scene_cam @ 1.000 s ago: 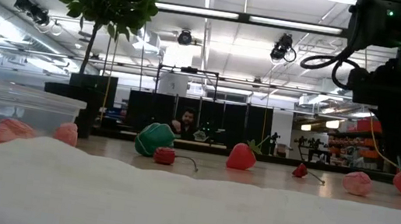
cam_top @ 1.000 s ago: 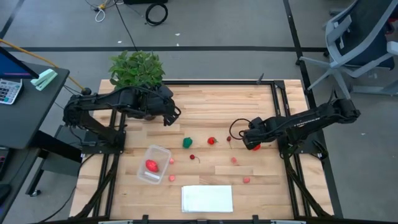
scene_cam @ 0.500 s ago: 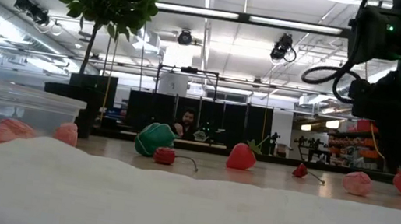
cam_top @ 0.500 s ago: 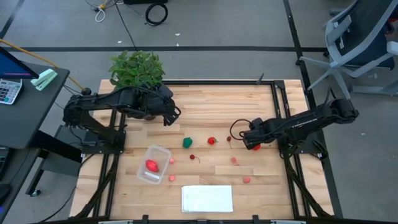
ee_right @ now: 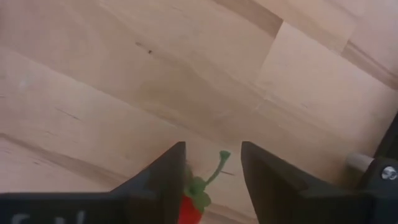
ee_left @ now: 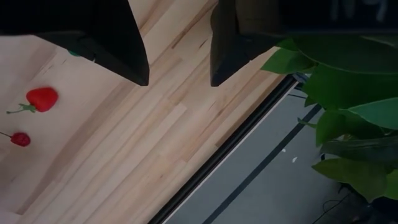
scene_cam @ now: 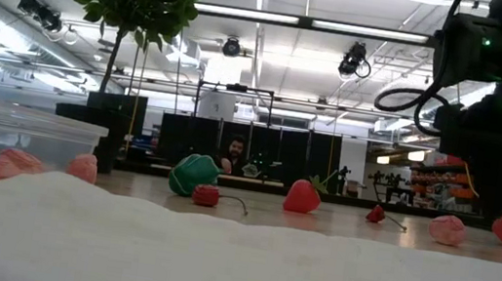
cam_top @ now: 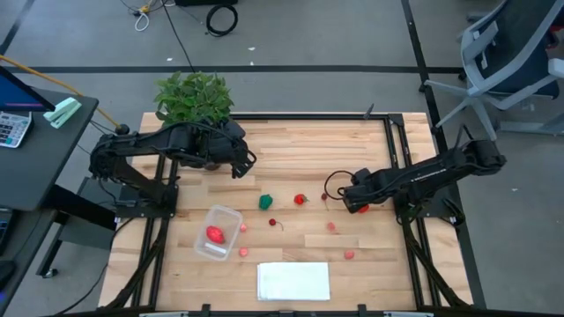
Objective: Pick and placing Produce into tupperware
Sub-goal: Put the red strawberry into the transparent bin
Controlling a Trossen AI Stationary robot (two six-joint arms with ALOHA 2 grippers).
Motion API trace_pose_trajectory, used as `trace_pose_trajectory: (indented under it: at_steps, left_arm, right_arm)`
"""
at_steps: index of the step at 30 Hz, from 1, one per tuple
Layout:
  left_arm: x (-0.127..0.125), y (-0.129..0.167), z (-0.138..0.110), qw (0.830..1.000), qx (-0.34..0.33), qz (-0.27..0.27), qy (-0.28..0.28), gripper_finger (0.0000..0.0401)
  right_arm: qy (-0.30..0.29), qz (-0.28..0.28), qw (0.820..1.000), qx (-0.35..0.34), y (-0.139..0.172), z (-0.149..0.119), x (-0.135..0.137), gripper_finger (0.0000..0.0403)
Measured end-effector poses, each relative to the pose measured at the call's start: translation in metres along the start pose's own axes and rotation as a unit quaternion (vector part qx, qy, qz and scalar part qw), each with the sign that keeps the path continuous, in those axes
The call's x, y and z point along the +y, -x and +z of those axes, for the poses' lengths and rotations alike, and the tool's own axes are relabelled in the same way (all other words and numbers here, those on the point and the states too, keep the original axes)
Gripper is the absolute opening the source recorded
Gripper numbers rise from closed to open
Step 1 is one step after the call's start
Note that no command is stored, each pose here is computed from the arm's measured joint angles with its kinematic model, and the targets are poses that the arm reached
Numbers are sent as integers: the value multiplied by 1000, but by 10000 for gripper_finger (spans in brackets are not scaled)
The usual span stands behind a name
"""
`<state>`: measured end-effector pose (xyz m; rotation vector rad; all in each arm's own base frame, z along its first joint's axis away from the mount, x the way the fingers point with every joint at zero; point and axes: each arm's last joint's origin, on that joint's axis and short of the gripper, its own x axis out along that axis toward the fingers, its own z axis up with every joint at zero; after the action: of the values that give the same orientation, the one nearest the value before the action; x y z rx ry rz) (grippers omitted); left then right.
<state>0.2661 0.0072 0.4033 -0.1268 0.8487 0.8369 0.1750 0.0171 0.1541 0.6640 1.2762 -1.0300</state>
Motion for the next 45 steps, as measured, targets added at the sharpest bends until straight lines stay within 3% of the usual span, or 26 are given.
trace_pose_trajectory:
  at_steps: [7, 14, 22, 26, 37, 41, 45]
  left_arm:
    - [0, 0, 0, 1000, 0, 0, 0, 176]
    - [0, 0, 0, 1000, 0, 0, -1, 173]
    - [0, 0, 0, 1000, 2, 1, -3, 173]
    - [0, 0, 0, 1000, 2, 1, -3, 173]
    - [0, 0, 0, 1000, 2, 1, -3, 173]
    - [0, 0, 0, 1000, 2, 1, -3, 174]
    - [0, 0, -1, 1000, 3, 2, -3, 176]
  right_arm:
    - [24, -16, 1000, -6, -4, -5, 4, 115]
    - [49, -27, 997, -59, -2, -4, 3, 11]
    - [54, -29, 996, -69, -2, -3, 3, 5]
    - [72, -32, 994, -79, -2, -1, 3, 17]
    - [97, -25, 995, -18, 11, 6, 5, 122]
    - [33, -56, 998, -1, 23, 9, 1, 138]
    - [-33, -42, 998, 35, 28, 6, 3, 142]
